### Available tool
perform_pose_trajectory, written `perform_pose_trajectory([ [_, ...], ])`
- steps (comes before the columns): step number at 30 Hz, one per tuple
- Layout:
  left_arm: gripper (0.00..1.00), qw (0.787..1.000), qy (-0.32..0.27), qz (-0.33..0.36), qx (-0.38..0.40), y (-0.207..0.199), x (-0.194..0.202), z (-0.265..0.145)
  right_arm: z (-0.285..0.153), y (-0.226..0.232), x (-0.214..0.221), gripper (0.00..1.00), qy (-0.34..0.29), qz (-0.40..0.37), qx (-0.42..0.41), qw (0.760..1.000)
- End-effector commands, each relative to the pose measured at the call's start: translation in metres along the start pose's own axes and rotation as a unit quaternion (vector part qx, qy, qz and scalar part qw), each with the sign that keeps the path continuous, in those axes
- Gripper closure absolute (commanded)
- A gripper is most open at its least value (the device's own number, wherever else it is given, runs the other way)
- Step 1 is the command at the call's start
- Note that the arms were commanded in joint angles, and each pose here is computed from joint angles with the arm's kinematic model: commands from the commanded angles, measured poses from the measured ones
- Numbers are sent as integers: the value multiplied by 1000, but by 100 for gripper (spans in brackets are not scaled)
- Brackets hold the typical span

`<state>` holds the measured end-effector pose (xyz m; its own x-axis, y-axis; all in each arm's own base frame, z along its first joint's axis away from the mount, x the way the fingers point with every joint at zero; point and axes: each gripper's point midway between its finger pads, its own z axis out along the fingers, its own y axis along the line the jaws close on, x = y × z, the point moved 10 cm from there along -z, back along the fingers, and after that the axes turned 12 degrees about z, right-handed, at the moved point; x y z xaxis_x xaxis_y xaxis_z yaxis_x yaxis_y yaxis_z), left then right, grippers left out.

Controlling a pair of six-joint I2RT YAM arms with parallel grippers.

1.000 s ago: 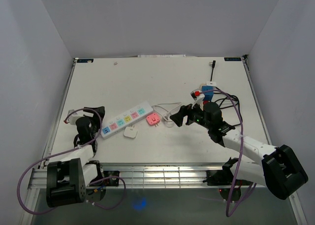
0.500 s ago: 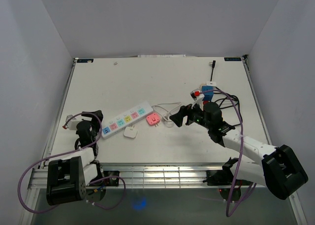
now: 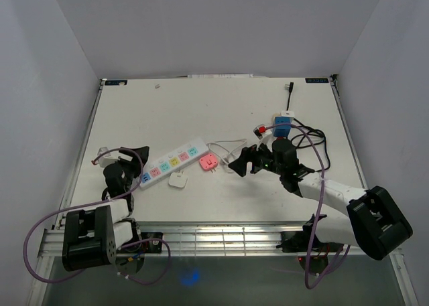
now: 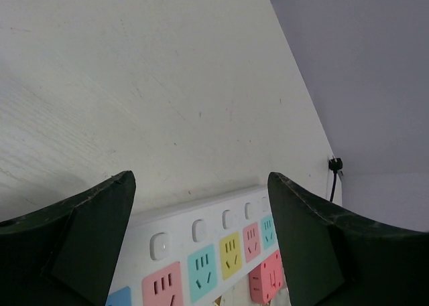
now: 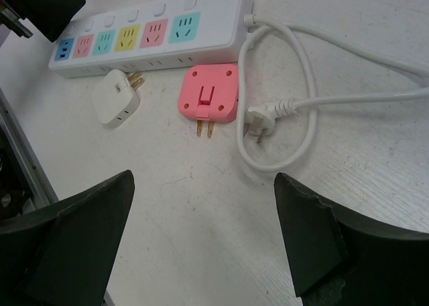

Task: Insert the plug
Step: Move the socket to the center of the board.

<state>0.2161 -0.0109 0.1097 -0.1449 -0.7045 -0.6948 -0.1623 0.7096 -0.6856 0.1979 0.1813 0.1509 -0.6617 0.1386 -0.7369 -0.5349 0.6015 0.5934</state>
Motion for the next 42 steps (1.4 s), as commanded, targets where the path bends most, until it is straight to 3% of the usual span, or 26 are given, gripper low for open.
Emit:
perform_pose_trajectory([
  [1,9,999,43,1,11,8,18,-10,6,9,-14,10,-15,-20,-33,999],
  [10,9,999,28,-12,-27,14,16,-7,7,8,-13,10,-9,-18,-34,999],
  [15,7,995,-48,-25,-85,21,4,-12,7,8,-11,10,-6,-17,-35,999],
  [21,2,984,-89,-54,-142,32,3,-17,7,9,-11,10,-5,-15,-39,999],
  [28,2,985,-48,-55,-154,34,9,-10,7,9,-11,10,-6,-15,-37,999],
  [42,2,992,60,-36,-107,19,36,-3,6,9,-12,10,-8,-12,-35,999],
])
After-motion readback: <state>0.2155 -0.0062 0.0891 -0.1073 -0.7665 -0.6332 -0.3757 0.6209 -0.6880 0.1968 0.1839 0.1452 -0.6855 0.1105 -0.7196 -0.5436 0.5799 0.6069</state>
